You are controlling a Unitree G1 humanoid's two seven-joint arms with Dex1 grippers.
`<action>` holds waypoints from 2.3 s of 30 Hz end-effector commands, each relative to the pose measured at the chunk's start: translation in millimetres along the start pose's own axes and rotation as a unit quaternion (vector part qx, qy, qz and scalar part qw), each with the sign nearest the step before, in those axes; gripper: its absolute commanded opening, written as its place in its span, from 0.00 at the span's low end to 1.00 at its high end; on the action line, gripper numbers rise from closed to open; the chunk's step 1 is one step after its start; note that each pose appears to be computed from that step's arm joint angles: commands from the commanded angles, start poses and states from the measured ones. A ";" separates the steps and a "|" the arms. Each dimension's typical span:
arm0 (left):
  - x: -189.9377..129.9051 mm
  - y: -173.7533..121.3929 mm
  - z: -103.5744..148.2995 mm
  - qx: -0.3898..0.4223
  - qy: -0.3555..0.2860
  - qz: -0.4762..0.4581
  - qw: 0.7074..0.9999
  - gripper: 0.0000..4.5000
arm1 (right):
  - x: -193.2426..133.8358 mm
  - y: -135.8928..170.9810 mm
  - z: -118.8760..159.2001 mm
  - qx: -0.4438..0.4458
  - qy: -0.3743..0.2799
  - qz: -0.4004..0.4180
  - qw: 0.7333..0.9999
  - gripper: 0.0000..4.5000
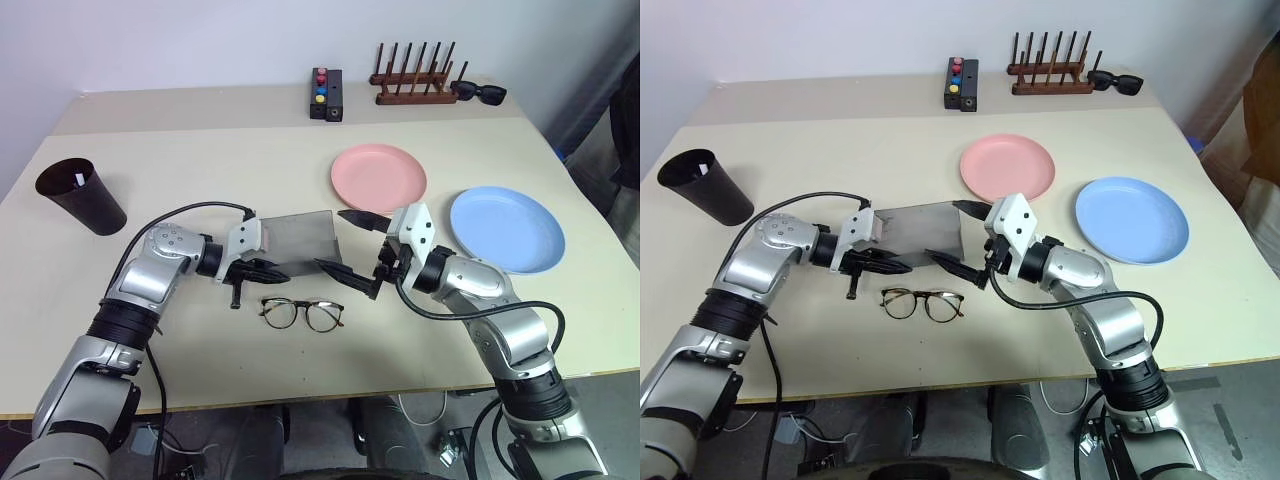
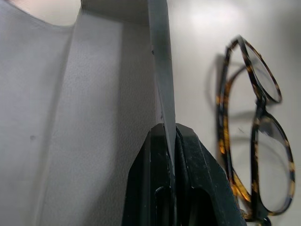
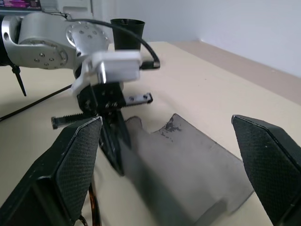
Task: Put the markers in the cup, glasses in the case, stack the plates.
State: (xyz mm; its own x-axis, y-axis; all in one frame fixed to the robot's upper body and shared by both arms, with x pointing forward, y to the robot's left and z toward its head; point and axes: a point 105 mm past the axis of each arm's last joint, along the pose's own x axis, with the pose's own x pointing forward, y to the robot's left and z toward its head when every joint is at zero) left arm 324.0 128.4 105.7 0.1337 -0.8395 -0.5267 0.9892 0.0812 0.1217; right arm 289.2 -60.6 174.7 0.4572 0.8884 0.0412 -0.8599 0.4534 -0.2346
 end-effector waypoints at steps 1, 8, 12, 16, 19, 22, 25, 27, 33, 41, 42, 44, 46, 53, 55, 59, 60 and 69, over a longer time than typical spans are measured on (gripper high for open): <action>-5.6 3.7 4.0 0.016 0.027 -0.001 0.999 0.01 | -2.9 0.9 13.6 -0.018 -0.017 -0.001 1.000 1.00; -11.1 13.8 9.3 0.019 0.032 0.040 0.998 0.42 | -5.4 -0.7 10.3 -0.018 -0.011 -0.003 1.000 1.00; -21.2 19.4 17.7 0.007 0.007 0.064 0.998 0.42 | -8.4 -2.7 7.7 -0.017 -0.005 -0.003 1.000 1.00; -34.5 19.7 26.8 0.006 -0.013 0.077 0.997 0.42 | -13.1 -3.6 3.6 -0.019 0.008 -0.001 1.000 1.00; -48.2 15.2 35.8 -0.001 -0.032 0.082 0.996 0.60 | -24.6 -3.2 -7.7 -0.024 0.044 0.004 0.999 1.00; -48.8 3.5 43.7 0.011 -0.040 0.065 0.997 0.93 | -38.4 0.8 -17.9 -0.023 0.086 0.020 0.996 1.00; -35.4 -16.8 51.6 0.029 -0.041 0.017 0.999 0.99 | -54.6 3.6 -24.6 -0.021 0.120 0.030 0.992 1.00; -20.6 -33.0 54.3 0.040 -0.036 -0.026 0.998 0.99 | -62.2 3.5 -25.2 -0.020 0.132 0.029 0.991 1.00; 10.2 -47.8 38.7 0.081 0.023 -0.087 0.993 0.99 | -66.6 2.5 -23.9 -0.026 0.135 0.014 0.990 1.00; 24.1 -37.4 30.5 0.108 0.053 -0.106 0.987 0.99 | -64.9 10.9 -24.4 -0.020 0.127 -0.001 0.992 1.00; 24.4 -36.3 30.6 0.107 0.051 -0.108 0.987 0.99 | -64.9 11.5 -24.8 -0.018 0.127 -0.003 0.992 1.00; 24.6 -35.5 30.9 0.106 0.048 -0.111 0.987 0.99 | -65.3 11.8 -25.4 -0.018 0.127 -0.006 0.992 1.00; 24.8 -35.4 30.8 0.102 0.044 -0.116 0.987 0.94 | -65.3 11.1 -25.9 -0.018 0.128 -0.007 0.992 1.00; 25.0 -41.6 28.4 0.079 0.032 -0.134 0.987 0.73 | -64.2 7.5 -27.0 -0.021 0.128 -0.010 0.991 1.00; 25.0 -42.9 25.6 0.074 0.035 -0.134 0.988 0.73 | -63.5 7.2 -26.8 -0.022 0.128 -0.009 0.992 1.00; 24.7 -45.0 21.4 0.068 0.040 -0.136 0.988 0.67 | -61.8 5.0 -25.2 -0.027 0.124 -0.010 0.992 1.00; 25.0 -45.5 20.8 0.067 0.040 -0.137 0.988 0.61 | -61.6 4.7 -25.0 -0.028 0.123 -0.010 0.992 1.00; 27.2 -46.3 20.5 0.063 0.036 -0.134 0.988 0.01 | -61.4 4.3 -25.0 -0.029 0.123 -0.011 0.992 1.00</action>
State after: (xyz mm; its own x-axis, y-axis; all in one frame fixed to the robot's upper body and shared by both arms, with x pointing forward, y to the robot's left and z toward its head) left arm 277.8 88.6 104.0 -0.1487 -0.7858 -0.6003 0.9715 -0.2295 0.0596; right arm 263.9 -118.8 137.6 0.5283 0.8183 -0.2264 -0.8418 0.4701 -0.2651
